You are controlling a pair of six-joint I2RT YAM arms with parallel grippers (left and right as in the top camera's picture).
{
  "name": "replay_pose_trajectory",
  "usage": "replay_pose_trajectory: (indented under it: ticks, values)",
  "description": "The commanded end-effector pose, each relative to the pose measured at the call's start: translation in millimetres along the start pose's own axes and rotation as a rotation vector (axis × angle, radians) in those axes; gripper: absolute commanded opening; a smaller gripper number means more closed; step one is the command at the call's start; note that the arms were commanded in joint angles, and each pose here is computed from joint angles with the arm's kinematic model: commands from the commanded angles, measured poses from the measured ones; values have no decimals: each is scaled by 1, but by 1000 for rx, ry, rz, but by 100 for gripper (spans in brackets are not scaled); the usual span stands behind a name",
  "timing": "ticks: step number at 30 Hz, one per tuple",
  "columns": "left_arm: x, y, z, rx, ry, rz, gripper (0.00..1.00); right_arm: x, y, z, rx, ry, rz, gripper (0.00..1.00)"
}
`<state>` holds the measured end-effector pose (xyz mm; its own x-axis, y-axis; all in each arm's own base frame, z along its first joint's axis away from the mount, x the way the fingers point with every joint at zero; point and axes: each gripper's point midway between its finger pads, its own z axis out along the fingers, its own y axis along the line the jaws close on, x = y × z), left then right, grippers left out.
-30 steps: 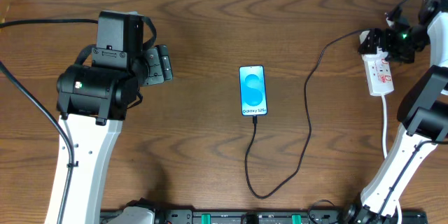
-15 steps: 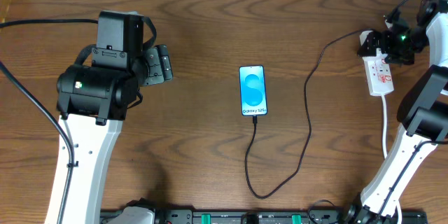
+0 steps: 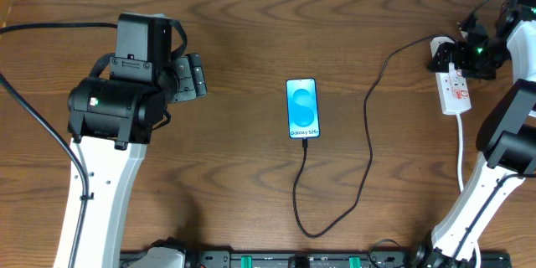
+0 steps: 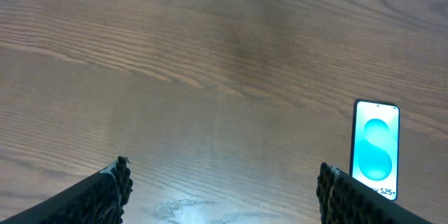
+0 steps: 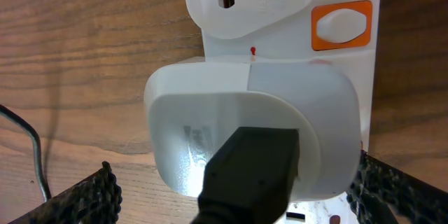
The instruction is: Plug charger to phone and switch on socket
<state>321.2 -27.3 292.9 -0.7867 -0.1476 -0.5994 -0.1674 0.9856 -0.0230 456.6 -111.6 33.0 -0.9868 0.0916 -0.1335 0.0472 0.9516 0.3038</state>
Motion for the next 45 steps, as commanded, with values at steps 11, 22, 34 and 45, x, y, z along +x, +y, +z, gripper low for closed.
replay_pose_trajectory:
  ticks: [11, 22, 34, 45]
  values:
    - [-2, 2, -1, -11, -4, 10, 86, 21, 90, 48, -432, 92, 9, 99]
    - [-2, 2, -1, -11, -4, 10, 87, 18, 69, 42, -378, 77, 40, 99]
    - [-2, 2, -1, -11, -4, 10, 86, -3, -16, -78, 115, -48, 167, 99]
    - [-2, 2, -1, -11, -4, 10, 86, 19, 28, -210, 231, -254, 137, 99]
